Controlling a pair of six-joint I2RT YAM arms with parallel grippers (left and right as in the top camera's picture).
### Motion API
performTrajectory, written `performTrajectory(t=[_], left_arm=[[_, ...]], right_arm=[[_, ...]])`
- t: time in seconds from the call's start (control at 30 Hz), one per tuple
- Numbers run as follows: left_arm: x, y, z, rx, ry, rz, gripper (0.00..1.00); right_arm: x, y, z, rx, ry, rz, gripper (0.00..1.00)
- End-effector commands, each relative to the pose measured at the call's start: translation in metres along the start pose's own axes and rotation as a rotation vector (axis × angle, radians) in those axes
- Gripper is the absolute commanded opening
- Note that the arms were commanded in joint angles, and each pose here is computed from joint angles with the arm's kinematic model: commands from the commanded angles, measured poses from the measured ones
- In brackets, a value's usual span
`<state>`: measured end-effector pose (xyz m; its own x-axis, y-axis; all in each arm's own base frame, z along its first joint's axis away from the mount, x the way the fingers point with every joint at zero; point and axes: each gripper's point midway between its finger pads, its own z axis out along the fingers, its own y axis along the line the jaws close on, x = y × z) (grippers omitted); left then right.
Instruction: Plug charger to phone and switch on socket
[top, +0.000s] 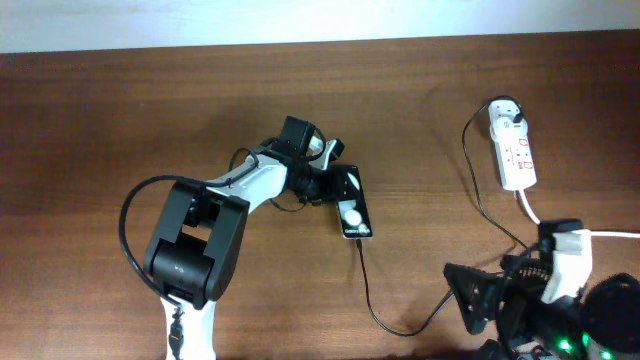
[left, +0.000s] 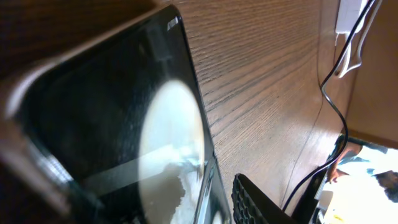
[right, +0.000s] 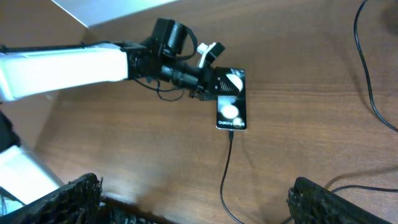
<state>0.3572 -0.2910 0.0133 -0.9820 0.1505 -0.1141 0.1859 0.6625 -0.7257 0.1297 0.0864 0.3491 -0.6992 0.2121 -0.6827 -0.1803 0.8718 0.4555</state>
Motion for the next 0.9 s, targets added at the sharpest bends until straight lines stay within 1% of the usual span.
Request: performTrajectory(t=[0.0,0.07,0.23,0.27,0.3,0.33,0.37,0.47,0.5,0.53,0.57,0.6,0.63,0.67,0.7,0.73,0.77,0.8,0.87], left_arm=[[-0.008,-0.001,0.003,0.007,-0.019,0.12,0.43],[-0.016,-0.005,0.003,0.017,-0.051,0.151,0.45],[-0.022,0.007,0.002,-0.052,-0.078,0.15,0.5],[-0.023,0.009,0.001,-0.063,-0.084,0.148,0.55],[-0.027,0.014,-0.003,-0.066,-0.095,0.141,0.79],[-0.029,0.018,-0.007,-0.068,-0.102,0.132,0.95],[-0.032,0.024,-0.012,-0.073,-0.11,0.116,0.99],[-0.041,0.051,-0.042,-0.097,-0.146,0.027,0.99],[-0.043,0.054,-0.052,-0.101,-0.158,0.023,0.99],[-0.049,0.053,-0.082,-0.115,-0.197,0.06,0.99],[-0.053,0.049,-0.1,-0.12,-0.224,0.076,0.99],[-0.058,0.038,-0.133,-0.127,-0.283,0.103,0.99],[-0.062,0.026,-0.162,-0.132,-0.338,0.12,0.99],[-0.061,0.006,-0.203,-0.145,-0.414,0.175,0.99],[-0.053,-0.015,-0.245,-0.184,-0.49,0.239,0.99],[-0.041,-0.027,-0.281,-0.277,-0.562,0.253,0.99],[-0.019,-0.033,-0.318,-0.418,-0.631,0.234,0.99],[-0.001,-0.043,-0.341,-0.492,-0.68,0.234,0.99],[0.052,-0.073,-0.383,-0.582,-0.788,0.256,0.99]], right_arm=[[-0.004,-0.004,-0.004,0.014,-0.029,0.012,0.99],[-0.004,-0.004,-0.003,0.015,-0.029,0.012,0.99],[0.003,-0.01,-0.003,0.04,0.001,0.004,0.99],[0.005,-0.012,-0.003,0.047,0.009,0.002,0.99],[0.006,-0.013,-0.003,0.051,0.014,0.001,0.99],[0.007,-0.013,-0.003,0.052,0.015,0.001,0.99],[0.008,-0.014,-0.004,0.056,0.019,-0.001,0.99],[0.008,-0.014,-0.004,0.055,0.02,0.0,0.99],[0.008,-0.014,-0.004,0.055,0.02,0.0,0.99],[0.008,-0.014,-0.004,0.056,0.02,0.0,0.99],[0.008,-0.014,-0.004,0.056,0.02,0.0,0.99],[0.008,-0.014,-0.004,0.056,0.02,0.0,0.99],[0.008,-0.014,-0.004,0.056,0.02,0.0,0.99],[0.008,-0.014,-0.004,0.056,0.02,0.0,0.99],[0.008,-0.014,-0.004,0.056,0.02,0.0,0.99],[0.008,-0.014,-0.004,0.056,0.02,0.0,0.99],[0.008,-0.014,-0.003,0.056,0.02,0.0,0.99],[0.008,-0.014,-0.003,0.056,0.02,0.0,0.99],[0.008,-0.014,-0.003,0.056,0.02,0.0,0.99]])
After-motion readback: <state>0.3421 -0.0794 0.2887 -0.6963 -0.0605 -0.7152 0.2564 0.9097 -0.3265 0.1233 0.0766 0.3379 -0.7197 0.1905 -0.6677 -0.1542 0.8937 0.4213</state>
